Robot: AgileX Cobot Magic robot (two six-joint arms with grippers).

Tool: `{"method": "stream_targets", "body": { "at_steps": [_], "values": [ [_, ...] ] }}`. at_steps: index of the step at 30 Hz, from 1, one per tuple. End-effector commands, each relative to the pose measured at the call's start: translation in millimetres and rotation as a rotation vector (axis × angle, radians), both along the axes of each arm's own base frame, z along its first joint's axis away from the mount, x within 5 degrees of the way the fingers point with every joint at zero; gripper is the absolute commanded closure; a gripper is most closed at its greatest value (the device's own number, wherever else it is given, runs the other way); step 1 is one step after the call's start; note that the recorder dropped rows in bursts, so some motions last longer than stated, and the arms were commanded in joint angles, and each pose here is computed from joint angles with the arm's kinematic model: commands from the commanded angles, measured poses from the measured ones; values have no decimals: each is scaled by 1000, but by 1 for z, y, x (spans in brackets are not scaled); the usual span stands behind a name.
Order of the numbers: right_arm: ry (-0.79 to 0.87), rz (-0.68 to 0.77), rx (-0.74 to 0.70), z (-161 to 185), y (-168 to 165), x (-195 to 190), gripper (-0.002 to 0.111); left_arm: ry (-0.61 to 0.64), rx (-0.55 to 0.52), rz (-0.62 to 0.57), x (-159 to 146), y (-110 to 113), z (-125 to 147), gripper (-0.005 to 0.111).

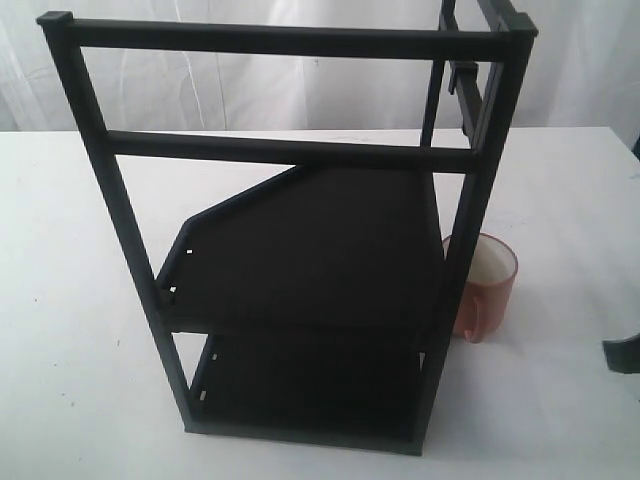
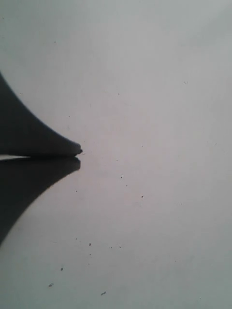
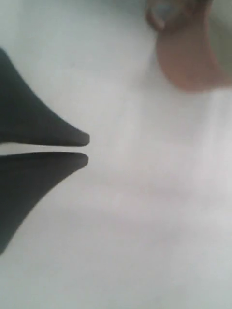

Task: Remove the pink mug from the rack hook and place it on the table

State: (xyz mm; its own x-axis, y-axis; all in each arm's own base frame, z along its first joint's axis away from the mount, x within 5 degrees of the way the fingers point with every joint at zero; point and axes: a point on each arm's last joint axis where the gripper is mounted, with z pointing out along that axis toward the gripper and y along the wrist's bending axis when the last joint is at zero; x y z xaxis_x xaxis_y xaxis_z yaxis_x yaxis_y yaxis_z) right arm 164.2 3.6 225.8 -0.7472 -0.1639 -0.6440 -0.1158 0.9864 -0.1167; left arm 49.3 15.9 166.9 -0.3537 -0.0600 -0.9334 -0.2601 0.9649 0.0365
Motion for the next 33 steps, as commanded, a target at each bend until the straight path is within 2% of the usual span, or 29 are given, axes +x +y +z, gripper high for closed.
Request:
{"method": "stream_targets", "body": {
  "at_steps": [1, 8, 17, 26, 30, 33],
  "values": [
    [-31, -215, 8, 13, -16, -12, 104, 0, 5, 2, 0, 0, -1, 107],
    [-425, -135, 11, 53, -13, -54, 104, 0, 5, 2, 0, 0, -1, 107],
    [-671, -165, 49, 71, -16, -110, 104, 0, 5, 2, 0, 0, -1, 107],
    [-805, -163, 60, 76, -17, -134, 104, 0, 5, 2, 0, 0, -1, 107],
    [-832, -120, 28, 55, -14, -123, 104, 0, 5, 2, 0, 0, -1, 107],
    [-801, -91, 73, 21, -10, -111, 104, 0, 5, 2, 0, 0, -1, 107]
  ]
}}
